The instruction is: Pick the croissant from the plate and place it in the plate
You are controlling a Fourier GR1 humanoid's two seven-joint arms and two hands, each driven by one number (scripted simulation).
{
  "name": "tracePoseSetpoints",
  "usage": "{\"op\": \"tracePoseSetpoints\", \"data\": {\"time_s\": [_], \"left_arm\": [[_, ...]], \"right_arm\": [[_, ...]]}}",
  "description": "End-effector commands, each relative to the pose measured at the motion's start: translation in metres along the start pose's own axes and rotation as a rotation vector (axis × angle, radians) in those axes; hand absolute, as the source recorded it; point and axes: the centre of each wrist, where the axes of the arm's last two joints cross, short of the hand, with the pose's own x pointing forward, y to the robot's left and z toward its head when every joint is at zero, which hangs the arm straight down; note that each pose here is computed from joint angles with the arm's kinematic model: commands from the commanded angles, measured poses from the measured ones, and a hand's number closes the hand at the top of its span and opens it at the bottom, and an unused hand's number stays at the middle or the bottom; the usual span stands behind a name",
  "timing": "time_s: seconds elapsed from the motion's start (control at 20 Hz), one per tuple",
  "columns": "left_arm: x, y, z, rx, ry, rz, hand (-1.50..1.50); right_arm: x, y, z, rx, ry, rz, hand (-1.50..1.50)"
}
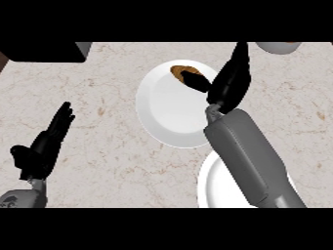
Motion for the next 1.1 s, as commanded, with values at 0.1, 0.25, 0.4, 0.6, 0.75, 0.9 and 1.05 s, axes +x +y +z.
{"op": "tracePoseSetpoints", "data": {"time_s": [0.1, 0.25, 0.4, 0.6, 0.75, 0.9, 1.05], "left_arm": [[-0.001, 0.023, 0.007, 0.034, 0.022, -0.016, 0.0], [-0.003, 0.001, 0.001, 0.044, 0.0, -0.003, 0.0], [-0.011, 0.015, 0.024, 0.026, 0.024, 0.003, 0.0], [-0.008, 0.005, 0.015, 0.02, -0.002, 0.0, 0.0], [0.005, 0.018, 0.0, 0.021, 0.012, 0.009, 0.0], [-0.01, 0.012, 0.008, 0.022, 0.008, -0.001, 0.0], [0.001, 0.018, -0.011, 0.017, 0.006, 0.006, 0.0]], "right_arm": [[-0.029, -0.033, 0.017, -0.078, 0.076, -0.264, -1.5], [-0.065, -0.061, 0.037, -0.075, 0.056, -0.275, -1.5], [-0.089, -0.104, 0.048, -0.048, 0.014, -0.279, -1.5], [-0.128, -0.136, 0.074, -0.009, 0.003, -0.244, -1.5], [-0.144, -0.151, 0.076, 0.026, -0.004, -0.231, -1.5], [-0.159, -0.171, 0.074, 0.032, -0.037, -0.211, -1.5], [-0.178, -0.162, 0.077, 0.039, -0.024, -0.208, -1.5]]}}
